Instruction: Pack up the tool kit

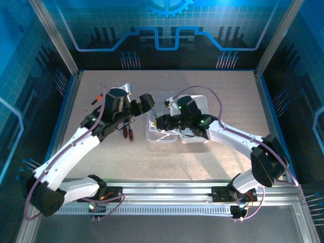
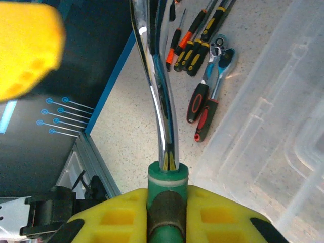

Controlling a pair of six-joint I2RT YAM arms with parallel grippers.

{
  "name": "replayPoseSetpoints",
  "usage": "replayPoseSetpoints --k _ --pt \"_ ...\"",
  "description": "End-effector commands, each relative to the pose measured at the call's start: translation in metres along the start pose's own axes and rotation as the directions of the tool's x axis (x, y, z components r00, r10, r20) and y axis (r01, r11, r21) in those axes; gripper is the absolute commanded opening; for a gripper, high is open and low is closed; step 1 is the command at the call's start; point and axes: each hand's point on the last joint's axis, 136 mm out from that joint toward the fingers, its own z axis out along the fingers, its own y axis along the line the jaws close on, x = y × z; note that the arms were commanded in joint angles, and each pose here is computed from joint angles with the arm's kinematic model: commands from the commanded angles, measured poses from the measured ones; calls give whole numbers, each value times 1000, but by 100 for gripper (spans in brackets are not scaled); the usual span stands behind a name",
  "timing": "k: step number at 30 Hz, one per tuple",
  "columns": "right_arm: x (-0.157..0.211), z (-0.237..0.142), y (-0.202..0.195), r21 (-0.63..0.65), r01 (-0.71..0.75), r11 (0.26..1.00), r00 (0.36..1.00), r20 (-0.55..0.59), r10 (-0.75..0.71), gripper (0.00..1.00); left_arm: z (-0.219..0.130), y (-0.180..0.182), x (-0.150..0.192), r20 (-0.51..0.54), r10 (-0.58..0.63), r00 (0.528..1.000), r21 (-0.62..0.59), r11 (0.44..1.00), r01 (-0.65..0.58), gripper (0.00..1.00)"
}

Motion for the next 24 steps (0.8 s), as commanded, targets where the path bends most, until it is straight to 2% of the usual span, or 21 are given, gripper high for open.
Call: replayPoseSetpoints --k 1,7,12,15,18,24 --pt "-16 -26 2 11 48 999 995 82 -48 11 -19 16 -17 122 48 991 -64 997 -41 99" --pt "-21 -66 -32 102 16 995 991 133 -30 12 -27 75 -2 182 -12 983 -175 983 44 99" --pt "-21 -110 -91 220 -86 972 980 197 42 12 -22 127 22 166 -98 981 -274 951 141 99" --pt "-16 -126 -124 291 -147 945 972 220 83 12 -18 144 32 152 -134 979 -304 936 175 99" --pt "-10 -130 -153 350 -193 917 967 227 116 12 -13 154 41 141 -160 977 -315 928 197 99" --pt "-3 -109 -193 398 -246 884 965 190 182 12 0 162 51 101 -197 975 -333 917 219 99"
